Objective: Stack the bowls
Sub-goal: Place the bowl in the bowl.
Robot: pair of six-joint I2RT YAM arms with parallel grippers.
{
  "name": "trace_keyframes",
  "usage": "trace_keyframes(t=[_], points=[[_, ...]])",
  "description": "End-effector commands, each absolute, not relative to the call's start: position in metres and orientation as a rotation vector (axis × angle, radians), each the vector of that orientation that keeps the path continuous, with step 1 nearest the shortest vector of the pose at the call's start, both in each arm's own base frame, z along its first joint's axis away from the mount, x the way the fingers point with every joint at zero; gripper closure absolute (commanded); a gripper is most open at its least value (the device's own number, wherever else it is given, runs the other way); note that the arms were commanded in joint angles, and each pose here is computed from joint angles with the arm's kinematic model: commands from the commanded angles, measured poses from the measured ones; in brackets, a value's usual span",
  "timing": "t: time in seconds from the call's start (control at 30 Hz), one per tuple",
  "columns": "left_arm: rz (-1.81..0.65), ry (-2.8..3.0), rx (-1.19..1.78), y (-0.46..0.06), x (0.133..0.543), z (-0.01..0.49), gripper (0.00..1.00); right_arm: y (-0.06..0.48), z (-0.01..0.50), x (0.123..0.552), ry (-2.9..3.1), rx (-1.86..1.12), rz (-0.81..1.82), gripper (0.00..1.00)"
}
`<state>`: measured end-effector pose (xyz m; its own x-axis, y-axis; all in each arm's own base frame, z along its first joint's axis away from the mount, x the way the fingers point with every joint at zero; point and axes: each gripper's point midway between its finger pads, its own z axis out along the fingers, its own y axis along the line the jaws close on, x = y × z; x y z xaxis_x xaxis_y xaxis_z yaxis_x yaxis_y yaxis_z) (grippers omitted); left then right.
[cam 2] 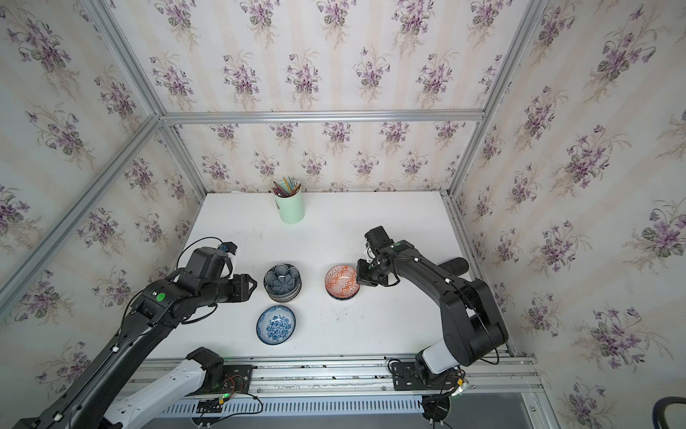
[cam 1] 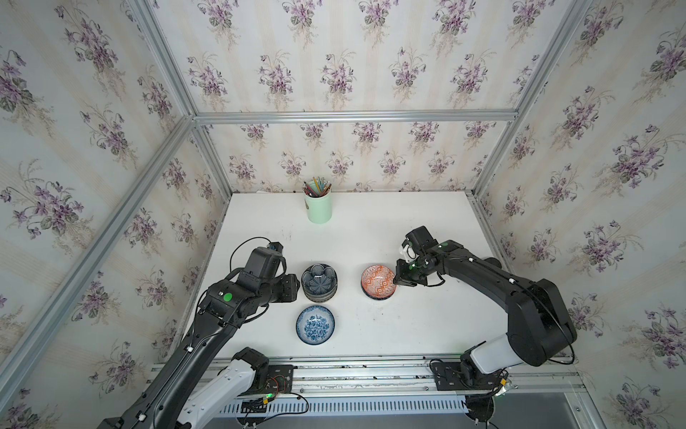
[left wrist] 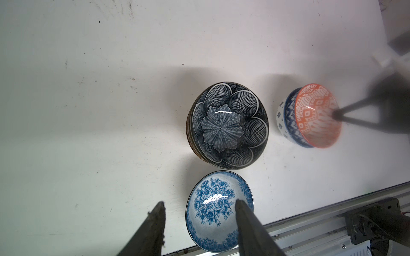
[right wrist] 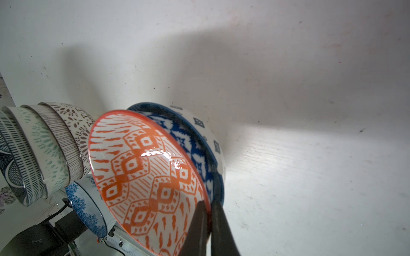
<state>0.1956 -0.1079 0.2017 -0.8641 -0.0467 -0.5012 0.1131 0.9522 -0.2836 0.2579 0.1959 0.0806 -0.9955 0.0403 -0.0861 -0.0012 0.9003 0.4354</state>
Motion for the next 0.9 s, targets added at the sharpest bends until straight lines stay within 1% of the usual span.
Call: trace_keyframes(t=[0.0, 0.87], points=[[-0.41, 2.577, 0.04, -0.1081, 0.1979, 0.202, 0.47, 0.2008, 0.0824, 0.2616, 2.951, 0.016, 0.71, 1.0], [-0.406, 2.588, 0.047, -0.1094, 0.1982, 0.1997, 0.47, 0.1999, 0.077, 0.2596, 2.973, 0.016, 0.701, 1.0]])
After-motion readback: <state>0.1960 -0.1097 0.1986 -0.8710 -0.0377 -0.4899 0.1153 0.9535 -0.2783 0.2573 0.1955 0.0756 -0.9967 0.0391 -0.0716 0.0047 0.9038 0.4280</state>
